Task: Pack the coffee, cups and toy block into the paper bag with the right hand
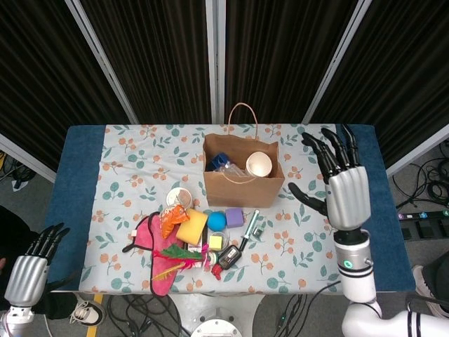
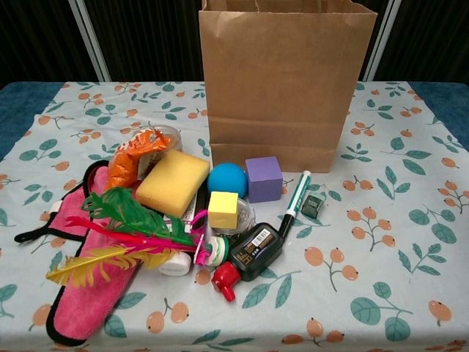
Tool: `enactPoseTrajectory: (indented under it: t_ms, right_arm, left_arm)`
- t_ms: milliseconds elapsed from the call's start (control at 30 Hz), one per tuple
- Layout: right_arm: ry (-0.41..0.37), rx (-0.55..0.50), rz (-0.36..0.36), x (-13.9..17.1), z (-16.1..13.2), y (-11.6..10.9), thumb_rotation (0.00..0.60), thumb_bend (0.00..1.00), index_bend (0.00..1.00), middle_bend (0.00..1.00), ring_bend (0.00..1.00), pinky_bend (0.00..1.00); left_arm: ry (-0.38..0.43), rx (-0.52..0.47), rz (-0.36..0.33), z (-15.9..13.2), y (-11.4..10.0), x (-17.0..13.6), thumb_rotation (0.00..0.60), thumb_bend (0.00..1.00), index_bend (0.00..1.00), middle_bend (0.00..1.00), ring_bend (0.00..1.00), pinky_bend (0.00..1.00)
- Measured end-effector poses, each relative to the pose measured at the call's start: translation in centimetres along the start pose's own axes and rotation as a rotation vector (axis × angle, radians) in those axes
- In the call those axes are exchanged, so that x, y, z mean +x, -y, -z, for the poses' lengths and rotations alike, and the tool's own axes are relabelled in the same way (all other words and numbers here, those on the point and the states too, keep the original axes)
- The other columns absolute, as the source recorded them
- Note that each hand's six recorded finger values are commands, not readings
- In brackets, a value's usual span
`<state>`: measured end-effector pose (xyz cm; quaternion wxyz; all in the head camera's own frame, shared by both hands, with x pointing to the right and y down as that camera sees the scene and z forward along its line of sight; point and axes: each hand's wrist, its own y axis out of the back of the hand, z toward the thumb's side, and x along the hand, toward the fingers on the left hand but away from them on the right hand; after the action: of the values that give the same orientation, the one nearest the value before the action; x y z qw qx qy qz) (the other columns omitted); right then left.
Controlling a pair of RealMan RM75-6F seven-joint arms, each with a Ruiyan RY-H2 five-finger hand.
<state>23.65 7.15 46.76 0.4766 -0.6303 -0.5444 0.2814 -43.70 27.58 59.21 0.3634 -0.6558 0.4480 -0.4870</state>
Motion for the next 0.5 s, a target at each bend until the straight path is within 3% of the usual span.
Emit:
enactPoseTrajectory:
  t_ms: [267, 500]
  right_arm:
    - [0.098, -0.035, -0.223, 8.0, 4.5, 1.9, 0.6, 0.0, 0.15, 0.33, 0.18, 0.04]
    - [0.127, -0.095, -0.44, 12.5, 4.8, 5.8, 0.6, 0.0, 0.18, 0.35, 0.21, 0.07]
  left_arm:
    - [0.005, 0.006, 0.005, -0.2, 0.2, -0.1, 0.6, 0.16, 0.18, 0.19, 0.12, 0.23]
    - [0.001, 0.004, -0.002, -0.1, 0.1, 0.0, 0.6, 0.16, 0.18, 0.19, 0.12, 0.23]
